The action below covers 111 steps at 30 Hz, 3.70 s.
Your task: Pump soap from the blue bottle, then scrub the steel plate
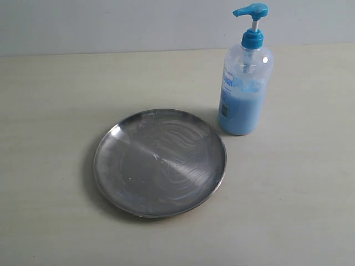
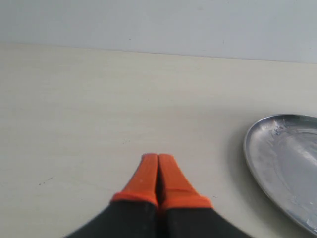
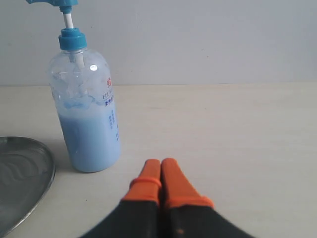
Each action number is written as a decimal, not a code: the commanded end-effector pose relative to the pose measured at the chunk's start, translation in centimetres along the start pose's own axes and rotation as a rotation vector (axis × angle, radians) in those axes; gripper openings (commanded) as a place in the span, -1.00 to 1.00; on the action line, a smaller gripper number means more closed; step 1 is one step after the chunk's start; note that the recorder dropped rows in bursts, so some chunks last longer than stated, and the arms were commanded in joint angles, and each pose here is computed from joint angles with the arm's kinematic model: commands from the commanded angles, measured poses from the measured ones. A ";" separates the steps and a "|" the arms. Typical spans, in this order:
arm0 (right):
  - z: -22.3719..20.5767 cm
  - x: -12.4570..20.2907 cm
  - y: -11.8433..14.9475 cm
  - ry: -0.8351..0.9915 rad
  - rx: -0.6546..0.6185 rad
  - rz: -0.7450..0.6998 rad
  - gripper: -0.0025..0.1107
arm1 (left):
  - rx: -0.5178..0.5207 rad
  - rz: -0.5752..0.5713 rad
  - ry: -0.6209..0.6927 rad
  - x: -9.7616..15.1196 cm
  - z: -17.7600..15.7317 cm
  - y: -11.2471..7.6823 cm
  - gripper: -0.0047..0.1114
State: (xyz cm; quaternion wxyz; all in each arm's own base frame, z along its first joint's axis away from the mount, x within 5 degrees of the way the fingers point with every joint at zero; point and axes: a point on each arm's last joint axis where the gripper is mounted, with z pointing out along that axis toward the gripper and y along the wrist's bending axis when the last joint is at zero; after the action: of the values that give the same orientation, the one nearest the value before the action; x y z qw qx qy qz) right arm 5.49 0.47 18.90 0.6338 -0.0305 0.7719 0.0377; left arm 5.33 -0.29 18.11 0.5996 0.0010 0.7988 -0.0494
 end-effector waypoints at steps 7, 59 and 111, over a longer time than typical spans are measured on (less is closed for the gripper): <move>0.1 0.1 0.0 0.003 0.004 0.000 -0.96 | -0.001 -0.002 -0.013 0.0 0.0 0.0 -0.92; 8.6 -15.3 0.5 0.182 0.010 -0.003 -0.96 | -0.001 -0.002 -0.013 0.0 0.0 0.0 -0.92; 17.0 -6.5 3.7 0.424 -0.124 -0.044 -0.96 | -0.001 -0.002 -0.013 0.0 0.0 0.0 -0.92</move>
State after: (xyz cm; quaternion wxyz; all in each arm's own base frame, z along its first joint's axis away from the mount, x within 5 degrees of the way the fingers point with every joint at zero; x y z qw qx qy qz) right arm 23.06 5.98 22.38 0.4287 -0.1078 0.8946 0.0655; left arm 5.33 -0.29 18.11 0.5996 0.0010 0.7988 -0.0494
